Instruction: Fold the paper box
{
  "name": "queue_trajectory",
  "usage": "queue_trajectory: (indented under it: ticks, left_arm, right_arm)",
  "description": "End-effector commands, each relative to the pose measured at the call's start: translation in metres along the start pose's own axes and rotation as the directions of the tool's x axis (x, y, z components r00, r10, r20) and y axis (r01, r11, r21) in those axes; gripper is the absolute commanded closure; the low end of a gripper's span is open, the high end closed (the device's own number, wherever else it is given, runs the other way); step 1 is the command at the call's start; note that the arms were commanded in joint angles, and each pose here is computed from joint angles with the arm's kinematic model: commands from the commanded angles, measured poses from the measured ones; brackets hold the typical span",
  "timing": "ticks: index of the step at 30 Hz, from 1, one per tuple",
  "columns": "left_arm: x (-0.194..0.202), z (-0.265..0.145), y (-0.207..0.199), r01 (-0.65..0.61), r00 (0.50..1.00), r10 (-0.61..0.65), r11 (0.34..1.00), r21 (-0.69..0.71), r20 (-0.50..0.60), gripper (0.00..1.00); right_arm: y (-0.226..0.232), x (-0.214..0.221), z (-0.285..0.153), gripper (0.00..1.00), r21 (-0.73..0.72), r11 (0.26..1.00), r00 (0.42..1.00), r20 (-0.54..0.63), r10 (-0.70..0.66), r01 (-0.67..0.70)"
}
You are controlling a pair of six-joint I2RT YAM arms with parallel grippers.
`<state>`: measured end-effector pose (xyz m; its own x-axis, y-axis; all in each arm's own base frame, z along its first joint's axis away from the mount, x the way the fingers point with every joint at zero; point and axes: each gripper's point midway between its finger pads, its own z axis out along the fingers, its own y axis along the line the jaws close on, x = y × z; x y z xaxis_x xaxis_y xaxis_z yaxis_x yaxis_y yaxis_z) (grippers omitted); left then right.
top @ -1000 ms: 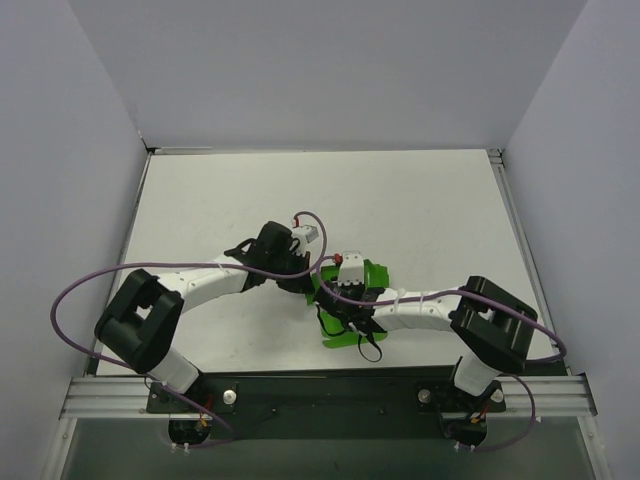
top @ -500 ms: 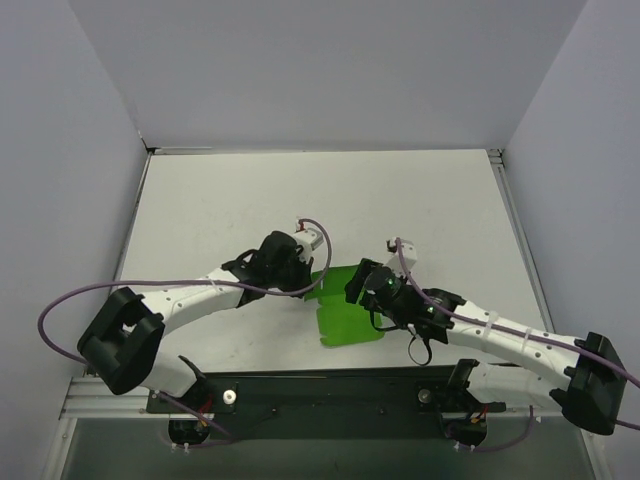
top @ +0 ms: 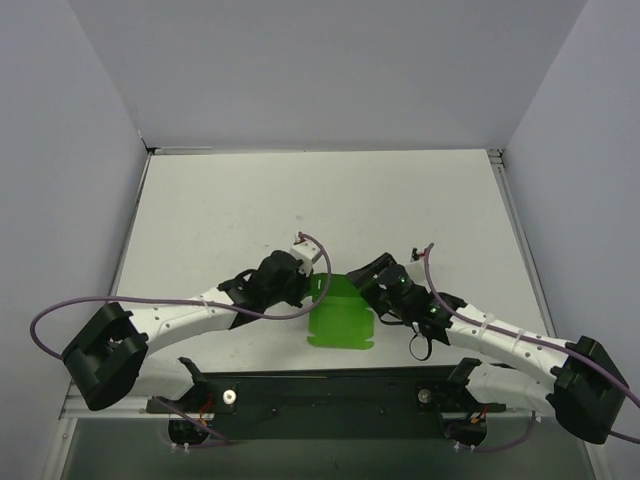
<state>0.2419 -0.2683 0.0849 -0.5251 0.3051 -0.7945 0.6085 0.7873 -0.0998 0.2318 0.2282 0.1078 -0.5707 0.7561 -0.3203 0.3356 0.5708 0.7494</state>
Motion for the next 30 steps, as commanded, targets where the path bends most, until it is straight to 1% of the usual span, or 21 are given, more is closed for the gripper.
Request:
queue_trajectory:
  ticks: [1,4,5,6,8,10,11,12,14,17,19,23,30]
  left_arm:
    - [-0.025,-0.005,-0.001,-0.014,0.993,0.016,1.000,-0.018,0.117,1.00]
    - [-0.023,-0.004,-0.001,-0.018,0.993,0.021,1.000,-0.021,0.117,1.00]
    - [-0.023,-0.004,-0.002,-0.019,0.993,0.021,1.000,-0.020,0.117,1.00]
    - [-0.022,-0.004,-0.002,-0.019,0.993,0.021,1.000,-0.021,0.114,1.00]
    - [-0.022,-0.004,-0.002,-0.020,0.993,0.022,1.000,-0.021,0.115,1.00]
    - [-0.021,-0.003,-0.002,-0.017,0.993,0.019,1.000,-0.022,0.117,1.00]
    - [-0.021,-0.003,-0.002,-0.017,0.993,0.019,1.000,-0.022,0.117,1.00]
    - [-0.023,-0.003,-0.001,-0.011,0.993,0.015,0.999,-0.030,0.118,1.00]
    - [-0.017,-0.001,0.002,-0.008,0.996,0.012,0.999,-0.052,0.088,1.00]
    - [-0.014,0.002,0.004,-0.002,0.997,0.007,0.998,-0.066,0.073,1.00]
    - [-0.016,0.002,0.002,0.003,0.995,0.003,0.998,-0.058,0.096,1.00]
    - [-0.018,0.000,0.000,0.004,0.994,0.002,0.998,-0.056,0.109,1.00]
    - [-0.017,-0.004,-0.002,-0.001,0.991,0.008,0.999,-0.051,0.130,1.00]
  right_arm:
    - [0.015,0.001,0.007,0.42,-0.050,0.991,0.992,-0.010,0.127,-0.127]
    - [0.010,-0.001,0.013,0.44,-0.032,0.992,0.992,0.008,0.126,-0.126]
    - [0.010,-0.002,0.015,0.49,-0.032,0.991,0.992,0.010,0.127,-0.126]
    - [0.010,-0.002,0.016,0.52,-0.031,0.992,0.992,0.013,0.125,-0.125]
    - [0.007,-0.003,0.018,0.56,-0.026,0.993,0.993,0.018,0.117,-0.116]
    - [0.004,-0.002,0.020,0.57,-0.016,0.993,0.992,0.017,0.121,-0.121]
    - [0.008,-0.002,0.020,0.58,-0.037,0.991,0.992,0.009,0.127,-0.127]
    - [0.009,-0.002,0.019,0.57,-0.047,0.993,0.994,0.004,0.113,-0.112]
    - [0.017,-0.004,0.014,0.56,-0.077,0.992,0.994,0.004,0.105,-0.104]
    - [0.021,-0.009,0.010,0.53,-0.101,0.986,0.991,0.018,0.132,-0.129]
    - [0.022,-0.011,0.010,0.52,-0.108,0.983,0.989,0.023,0.149,-0.145]
    - [0.026,-0.012,0.013,0.52,-0.116,0.980,0.986,0.016,0.167,-0.164]
    - [0.020,-0.012,0.029,0.53,-0.082,0.982,0.984,0.016,0.175,-0.173]
